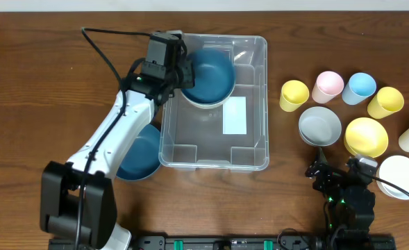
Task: Pack container
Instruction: 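Carry the teal bowl over and stack it in the cream bowl, then reach the left gripper to the second teal bowl and grip rim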
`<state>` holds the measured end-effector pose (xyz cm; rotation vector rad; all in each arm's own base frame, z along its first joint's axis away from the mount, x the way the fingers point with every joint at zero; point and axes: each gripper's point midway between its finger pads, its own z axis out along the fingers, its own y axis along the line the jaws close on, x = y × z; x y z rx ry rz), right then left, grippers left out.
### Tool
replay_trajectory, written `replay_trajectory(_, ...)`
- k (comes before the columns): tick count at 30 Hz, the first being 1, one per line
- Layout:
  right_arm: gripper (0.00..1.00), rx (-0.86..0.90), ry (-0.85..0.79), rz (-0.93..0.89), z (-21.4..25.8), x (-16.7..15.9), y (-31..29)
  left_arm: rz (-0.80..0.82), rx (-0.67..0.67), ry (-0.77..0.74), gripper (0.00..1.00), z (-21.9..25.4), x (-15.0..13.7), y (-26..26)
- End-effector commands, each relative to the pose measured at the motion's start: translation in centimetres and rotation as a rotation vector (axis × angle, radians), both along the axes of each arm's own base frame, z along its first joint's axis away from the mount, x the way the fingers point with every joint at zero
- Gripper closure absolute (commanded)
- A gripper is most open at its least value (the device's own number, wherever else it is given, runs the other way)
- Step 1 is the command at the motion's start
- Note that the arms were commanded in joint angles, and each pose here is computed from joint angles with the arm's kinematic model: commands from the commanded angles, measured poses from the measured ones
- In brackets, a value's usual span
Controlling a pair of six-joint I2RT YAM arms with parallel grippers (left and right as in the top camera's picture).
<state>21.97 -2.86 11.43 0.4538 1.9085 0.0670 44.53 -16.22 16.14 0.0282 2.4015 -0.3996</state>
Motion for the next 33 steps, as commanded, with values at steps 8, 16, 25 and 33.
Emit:
replay_trajectory(8,0.01,0.008,-0.005,-0.014,0.0,0.0,-0.2,0.083,0.007,-0.108,0.51,10.9,-5.7,4.6)
replay_trajectory(16,0.01,0.008,-0.005,-0.014,0.0,0.0,-0.2,0.425,0.154,0.122,0.37,9.0,-12.4,16.6)
replay_trajectory(25,0.01,0.008,-0.005,-0.014,0.0,0.0,-0.2,0.611,0.119,0.539,0.34,1.1,-17.8,22.2)
replay_trajectory(33,0.01,0.008,-0.005,-0.014,0.0,0.0,-0.2,0.644,0.098,0.788,0.35,-8.1,-20.7,22.9)
